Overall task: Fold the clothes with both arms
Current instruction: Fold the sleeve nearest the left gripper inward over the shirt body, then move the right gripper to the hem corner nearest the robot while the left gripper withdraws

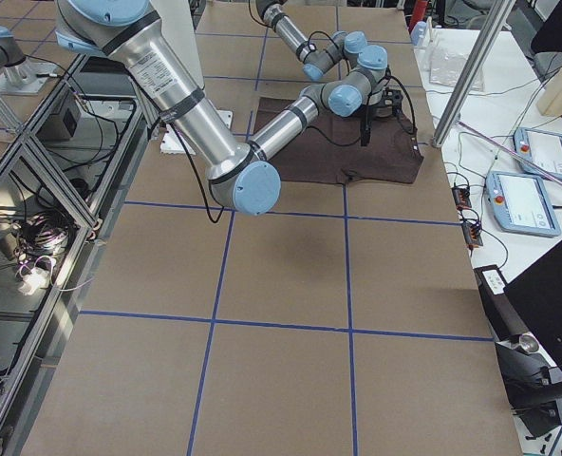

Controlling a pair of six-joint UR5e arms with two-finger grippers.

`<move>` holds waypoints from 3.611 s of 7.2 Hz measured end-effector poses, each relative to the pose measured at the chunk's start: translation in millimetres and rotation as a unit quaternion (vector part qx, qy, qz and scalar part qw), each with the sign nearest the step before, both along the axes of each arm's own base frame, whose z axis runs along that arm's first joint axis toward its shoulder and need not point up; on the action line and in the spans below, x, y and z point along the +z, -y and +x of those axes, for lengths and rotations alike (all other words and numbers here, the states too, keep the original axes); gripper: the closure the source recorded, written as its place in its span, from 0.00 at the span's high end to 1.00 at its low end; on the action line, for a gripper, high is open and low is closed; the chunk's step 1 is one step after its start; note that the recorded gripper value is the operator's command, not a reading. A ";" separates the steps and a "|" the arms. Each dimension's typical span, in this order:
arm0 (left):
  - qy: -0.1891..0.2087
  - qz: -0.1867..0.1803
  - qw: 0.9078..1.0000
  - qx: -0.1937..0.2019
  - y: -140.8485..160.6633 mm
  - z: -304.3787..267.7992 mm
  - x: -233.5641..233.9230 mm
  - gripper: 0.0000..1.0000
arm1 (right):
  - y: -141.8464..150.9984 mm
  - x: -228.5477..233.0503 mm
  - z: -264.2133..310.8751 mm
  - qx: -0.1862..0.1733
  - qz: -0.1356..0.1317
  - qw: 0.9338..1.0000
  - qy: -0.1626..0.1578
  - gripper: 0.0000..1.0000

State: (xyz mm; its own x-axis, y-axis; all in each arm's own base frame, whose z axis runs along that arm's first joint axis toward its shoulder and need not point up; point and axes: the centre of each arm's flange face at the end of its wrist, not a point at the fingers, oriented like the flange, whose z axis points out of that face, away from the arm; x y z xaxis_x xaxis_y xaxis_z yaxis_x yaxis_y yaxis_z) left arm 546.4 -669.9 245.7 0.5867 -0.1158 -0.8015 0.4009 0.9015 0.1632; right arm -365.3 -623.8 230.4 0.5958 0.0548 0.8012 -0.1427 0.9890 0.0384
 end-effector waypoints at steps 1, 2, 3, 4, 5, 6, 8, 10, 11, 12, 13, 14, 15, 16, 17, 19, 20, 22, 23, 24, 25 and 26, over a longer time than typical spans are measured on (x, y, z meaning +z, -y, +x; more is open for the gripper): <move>-0.004 0.002 1.000 -0.003 0.9 1.5 1.7 0.39 | -0.1 -0.1 -0.1 0.000 0.000 1.000 0.000 1.00; -0.009 0.004 1.000 -0.006 1.3 1.7 1.3 0.87 | 0.0 -0.2 -0.1 0.000 0.000 1.000 0.000 1.00; -0.017 0.006 1.000 -0.009 1.3 1.8 -0.2 1.00 | 0.0 -0.9 0.0 0.000 0.001 1.000 0.001 1.00; -0.023 0.008 1.000 -0.010 1.0 1.6 -2.7 1.00 | -0.2 -1.5 0.3 0.000 0.002 1.000 0.001 1.00; -0.028 0.010 1.000 -0.008 0.7 0.2 -6.2 1.00 | -1.0 -0.9 0.7 -0.001 0.002 1.000 0.002 1.00; -0.034 0.014 0.999 -0.002 -3.8 -4.2 -8.0 1.00 | -3.7 1.7 2.7 -0.002 -0.001 1.000 0.003 1.00; -0.027 0.016 0.999 0.042 -25.7 -32.4 -3.0 1.00 | -30.2 22.2 -0.3 -0.008 -0.013 1.000 0.003 1.00; 0.015 0.030 0.996 0.082 -57.9 -82.7 -1.6 1.00 | -96.3 60.8 -8.5 0.006 -0.036 0.999 -0.008 1.00; 0.021 0.038 0.995 0.088 -85.3 -115.7 12.0 1.00 | -143.4 70.0 -16.0 0.014 -0.042 0.999 -0.009 1.00; 0.023 0.042 0.995 0.091 -110.3 -143.0 23.7 1.00 | -188.1 72.9 -27.7 0.027 -0.049 0.998 -0.007 1.00; 0.023 0.045 0.994 0.093 -129.6 -162.8 30.8 1.00 | -237.4 79.6 -46.7 0.039 -0.051 0.998 -0.009 1.00; 0.023 0.047 0.994 0.093 -142.2 -175.4 35.2 1.00 | -287.9 90.0 -69.6 0.045 -0.048 0.998 -0.012 1.00; 0.023 0.048 0.994 0.093 -149.7 -183.0 38.9 1.00 | -333.4 103.3 -91.3 0.047 -0.045 0.998 -0.019 1.00; 0.024 0.046 0.994 0.093 -153.1 -186.3 42.8 1.00 | -366.8 116.4 -104.9 0.048 -0.044 0.997 -0.028 1.00; 0.024 0.045 0.994 0.093 -154.4 -187.4 44.9 1.00 | -388.0 127.6 -111.7 0.051 -0.047 0.997 -0.037 1.00; 0.024 0.044 0.994 0.093 -154.7 -187.7 46.0 1.00 | -399.7 135.1 -114.6 0.052 -0.050 0.996 -0.043 0.93; 0.025 0.044 0.994 0.093 -154.8 -187.7 46.2 1.00 | -400.9 134.9 -115.1 0.050 -0.051 0.997 -0.043 0.91; 0.024 0.044 0.994 0.093 -154.9 -188.0 45.8 1.00 | -402.2 130.8 -116.9 0.046 -0.053 0.997 -0.039 0.90; 0.024 0.044 0.994 0.092 -154.9 -188.0 45.7 1.00 | -402.7 131.2 -117.8 0.044 -0.054 0.997 -0.041 0.89; 0.024 0.043 0.995 0.092 -155.0 -188.1 45.6 1.00 | -403.0 132.5 -118.4 0.043 -0.055 0.997 -0.043 0.89; 0.024 0.043 0.995 0.092 -155.0 -188.1 45.6 1.00 | -403.1 134.6 -118.6 0.042 -0.056 0.996 -0.046 0.87; 0.023 0.042 0.995 0.091 -155.0 -188.1 45.6 1.00 | -403.1 136.9 -118.6 0.042 -0.056 0.996 -0.049 0.85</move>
